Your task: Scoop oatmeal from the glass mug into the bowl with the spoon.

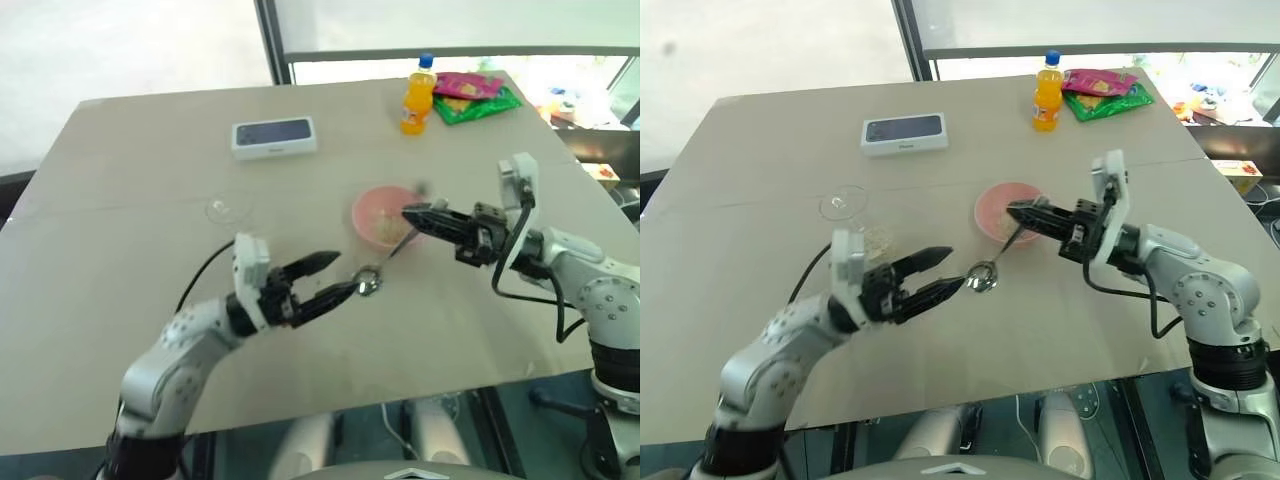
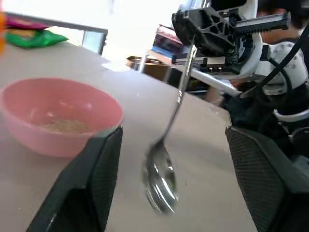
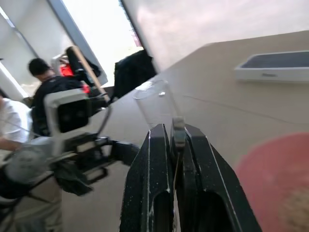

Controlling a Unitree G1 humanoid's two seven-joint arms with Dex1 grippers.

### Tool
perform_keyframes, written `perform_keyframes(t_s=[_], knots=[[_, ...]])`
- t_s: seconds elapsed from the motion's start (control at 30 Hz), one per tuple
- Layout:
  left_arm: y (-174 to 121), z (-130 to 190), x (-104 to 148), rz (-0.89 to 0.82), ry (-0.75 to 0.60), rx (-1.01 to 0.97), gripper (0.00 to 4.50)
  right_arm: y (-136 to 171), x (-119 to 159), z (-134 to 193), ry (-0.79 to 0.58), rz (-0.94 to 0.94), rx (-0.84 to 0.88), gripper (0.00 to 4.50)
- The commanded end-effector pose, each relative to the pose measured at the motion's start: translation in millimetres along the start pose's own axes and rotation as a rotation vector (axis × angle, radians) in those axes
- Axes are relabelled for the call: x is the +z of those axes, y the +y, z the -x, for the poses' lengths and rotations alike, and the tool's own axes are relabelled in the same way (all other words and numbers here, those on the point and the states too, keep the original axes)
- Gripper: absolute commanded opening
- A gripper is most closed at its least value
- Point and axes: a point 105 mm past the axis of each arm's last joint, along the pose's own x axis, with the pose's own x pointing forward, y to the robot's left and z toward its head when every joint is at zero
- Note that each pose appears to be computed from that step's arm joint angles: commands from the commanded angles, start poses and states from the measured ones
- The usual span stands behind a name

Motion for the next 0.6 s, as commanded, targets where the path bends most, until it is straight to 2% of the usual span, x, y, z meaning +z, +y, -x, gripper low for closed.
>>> perform_keyframes(t_s=[0.03, 0.1, 0.2, 0.27, 0.37, 0.6], knots=[[-17.9, 18.5, 1.2, -0.047, -0.039, 0.168, 3.58, -8.3, 13.9, 15.5, -0.045, 0.059, -0.049, 0.00], [-14.0, 29.3, -1.7, -0.068, -0.048, 0.283, 3.58, -14.8, 14.1, 21.0, -0.047, 0.068, -0.081, 0.00], [10.2, 51.9, -5.9, -0.124, -0.052, 0.507, 3.58, -22.4, 17.7, 25.4, -0.074, 0.073, -0.119, 0.00], [28.8, 67.7, -10.6, -0.044, -0.056, 0.605, 3.58, -23.7, 19.8, 26.1, -0.092, 0.069, -0.128, 0.00], [54.8, 90.8, 6.1, -0.071, -0.072, 0.657, 3.58, -23.4, 18.8, 26.9, -0.091, 0.074, -0.133, 0.00], [87.8, 119.1, 47.2, -0.230, 0.004, 0.573, 3.58, -25.3, 21.4, 29.6, -0.110, 0.083, -0.161, 0.00]])
